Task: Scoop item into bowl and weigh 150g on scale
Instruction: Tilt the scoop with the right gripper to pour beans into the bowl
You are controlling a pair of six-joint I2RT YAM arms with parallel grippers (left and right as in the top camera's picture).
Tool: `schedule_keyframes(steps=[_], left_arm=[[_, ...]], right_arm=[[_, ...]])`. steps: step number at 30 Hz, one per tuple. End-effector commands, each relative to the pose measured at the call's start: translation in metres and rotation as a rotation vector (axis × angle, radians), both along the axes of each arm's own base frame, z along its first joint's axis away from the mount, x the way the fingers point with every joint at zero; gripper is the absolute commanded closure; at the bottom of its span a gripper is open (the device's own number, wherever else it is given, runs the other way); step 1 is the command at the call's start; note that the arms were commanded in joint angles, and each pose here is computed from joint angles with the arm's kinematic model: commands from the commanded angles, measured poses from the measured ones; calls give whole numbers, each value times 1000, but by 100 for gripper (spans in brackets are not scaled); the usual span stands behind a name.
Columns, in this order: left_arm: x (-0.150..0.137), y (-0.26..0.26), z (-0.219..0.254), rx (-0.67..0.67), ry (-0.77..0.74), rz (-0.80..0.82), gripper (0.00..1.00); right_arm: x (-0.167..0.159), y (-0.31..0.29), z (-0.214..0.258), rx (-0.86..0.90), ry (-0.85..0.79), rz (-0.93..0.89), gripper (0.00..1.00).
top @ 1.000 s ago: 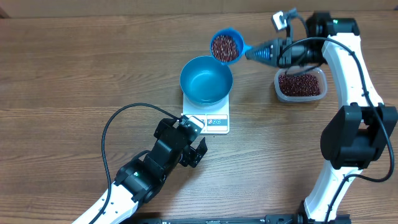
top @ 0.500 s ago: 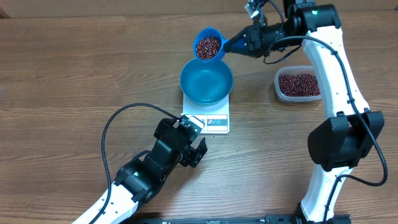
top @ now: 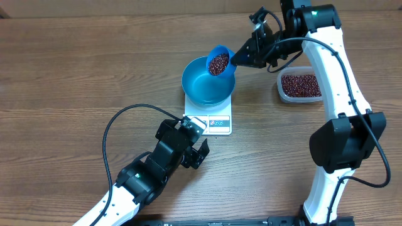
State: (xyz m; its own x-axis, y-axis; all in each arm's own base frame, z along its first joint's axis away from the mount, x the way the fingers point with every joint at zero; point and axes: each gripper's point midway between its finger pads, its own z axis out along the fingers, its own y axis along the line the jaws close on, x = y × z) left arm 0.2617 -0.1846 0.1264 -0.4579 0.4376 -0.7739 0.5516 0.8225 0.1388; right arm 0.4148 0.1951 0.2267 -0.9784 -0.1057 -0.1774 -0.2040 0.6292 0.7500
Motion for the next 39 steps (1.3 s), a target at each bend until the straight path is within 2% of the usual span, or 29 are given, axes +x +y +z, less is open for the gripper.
schedule_keyframes(steps=[1, 17, 39], left_arm=[[1, 3, 1, 10, -12, 6, 0], [1, 3, 1, 10, -11, 6, 0], [1, 3, 1, 10, -11, 6, 0]], right_arm=[[1, 4, -2, -88, -45, 13, 96], [-8, 18, -39, -490, -127, 29, 96], [-4, 36, -41, -597, -241, 52, 96]])
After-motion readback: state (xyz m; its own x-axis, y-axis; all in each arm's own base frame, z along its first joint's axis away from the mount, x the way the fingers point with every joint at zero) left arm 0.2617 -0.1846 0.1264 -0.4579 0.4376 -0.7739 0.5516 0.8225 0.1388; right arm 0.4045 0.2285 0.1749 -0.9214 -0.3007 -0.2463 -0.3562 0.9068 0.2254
